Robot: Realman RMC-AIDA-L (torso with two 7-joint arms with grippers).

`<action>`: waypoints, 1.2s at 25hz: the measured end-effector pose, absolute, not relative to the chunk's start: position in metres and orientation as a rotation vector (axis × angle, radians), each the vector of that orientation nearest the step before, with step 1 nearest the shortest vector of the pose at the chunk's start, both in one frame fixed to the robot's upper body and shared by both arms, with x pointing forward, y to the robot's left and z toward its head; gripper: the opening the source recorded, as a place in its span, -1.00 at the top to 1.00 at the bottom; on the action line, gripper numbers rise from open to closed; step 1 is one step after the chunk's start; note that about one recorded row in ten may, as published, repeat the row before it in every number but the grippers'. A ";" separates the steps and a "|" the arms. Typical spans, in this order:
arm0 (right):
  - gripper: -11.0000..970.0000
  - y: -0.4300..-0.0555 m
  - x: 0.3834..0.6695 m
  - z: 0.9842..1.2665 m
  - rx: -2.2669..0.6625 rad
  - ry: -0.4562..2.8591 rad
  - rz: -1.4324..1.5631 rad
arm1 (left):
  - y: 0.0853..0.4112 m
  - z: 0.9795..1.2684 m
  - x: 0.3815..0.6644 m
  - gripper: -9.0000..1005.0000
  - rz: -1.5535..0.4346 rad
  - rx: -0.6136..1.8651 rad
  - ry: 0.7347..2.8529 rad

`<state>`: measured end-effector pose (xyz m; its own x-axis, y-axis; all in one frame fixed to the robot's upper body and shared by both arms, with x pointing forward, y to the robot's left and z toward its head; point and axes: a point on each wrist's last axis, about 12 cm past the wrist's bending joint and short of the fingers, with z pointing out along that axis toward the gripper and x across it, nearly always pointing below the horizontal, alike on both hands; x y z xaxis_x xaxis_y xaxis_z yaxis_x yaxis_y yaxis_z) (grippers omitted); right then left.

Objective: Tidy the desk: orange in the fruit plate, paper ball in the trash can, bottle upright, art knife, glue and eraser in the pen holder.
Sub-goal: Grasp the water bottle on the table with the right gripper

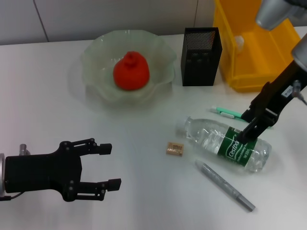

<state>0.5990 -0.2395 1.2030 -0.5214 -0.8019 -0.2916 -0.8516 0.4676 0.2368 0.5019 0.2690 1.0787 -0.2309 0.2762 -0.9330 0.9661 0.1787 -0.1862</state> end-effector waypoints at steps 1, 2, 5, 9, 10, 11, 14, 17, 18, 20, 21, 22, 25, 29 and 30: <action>-0.50 -0.237 0.600 1.201 -1.468 2.568 0.539 | 0.269 1.079 0.502 -0.71 -1.092 1.198 1.659; -0.50 -0.235 0.600 1.198 -1.479 2.567 0.538 | 0.269 1.079 0.502 -0.71 -1.092 1.197 1.659; -0.50 -0.230 0.602 1.189 -1.504 2.560 0.527 | 0.269 1.079 0.502 -0.71 -1.094 1.195 1.662; -0.50 -0.224 0.605 1.177 -1.520 2.557 0.527 | 0.269 1.079 0.502 -0.71 -1.096 1.194 1.663; -0.50 -0.224 0.605 1.177 -1.520 2.557 0.527 | 0.269 1.079 0.502 -0.71 -1.096 1.194 1.663; -0.50 -0.222 0.605 1.174 -1.527 2.558 0.524 | 0.269 1.079 0.502 -0.71 -1.095 1.194 1.664; -0.50 -0.214 0.607 1.169 -1.547 2.549 0.497 | 0.270 1.079 0.502 -0.71 -1.091 1.193 1.665; -0.50 -0.212 0.607 1.166 -1.550 2.556 0.471 | 0.270 1.078 0.502 -0.71 -1.089 1.194 1.664; -0.50 -0.210 0.608 1.164 -1.550 2.564 0.446 | 0.270 1.078 0.502 -0.71 -1.089 1.194 1.664; -0.50 -0.209 0.608 1.162 -1.554 2.579 0.402 | 0.269 1.078 0.502 -0.71 -1.091 1.196 1.663; -0.50 -0.209 0.608 1.161 -1.556 2.584 0.387 | 0.268 1.078 0.502 -0.71 -1.091 1.196 1.662; -0.50 -0.209 0.609 1.160 -1.553 2.584 0.376 | 0.268 1.078 0.502 -0.71 -1.091 1.196 1.661; -0.50 -0.207 0.609 1.160 -1.549 2.580 0.377 | 0.267 1.077 0.502 -0.71 -1.093 1.195 1.658; -0.50 -0.200 0.609 1.157 -1.567 2.571 0.380 | 0.266 1.077 0.501 -0.71 -1.096 1.197 1.658; -0.50 -0.200 0.609 1.157 -1.567 2.571 0.380 | 0.265 1.076 0.501 -0.71 -1.096 1.198 1.659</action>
<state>0.6089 -0.1998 1.1573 -0.4626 -0.8591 -0.2188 -0.8857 0.4369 0.1569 0.5011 0.2653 1.0765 -0.2341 0.2745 -0.9327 0.9656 0.1770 -0.1903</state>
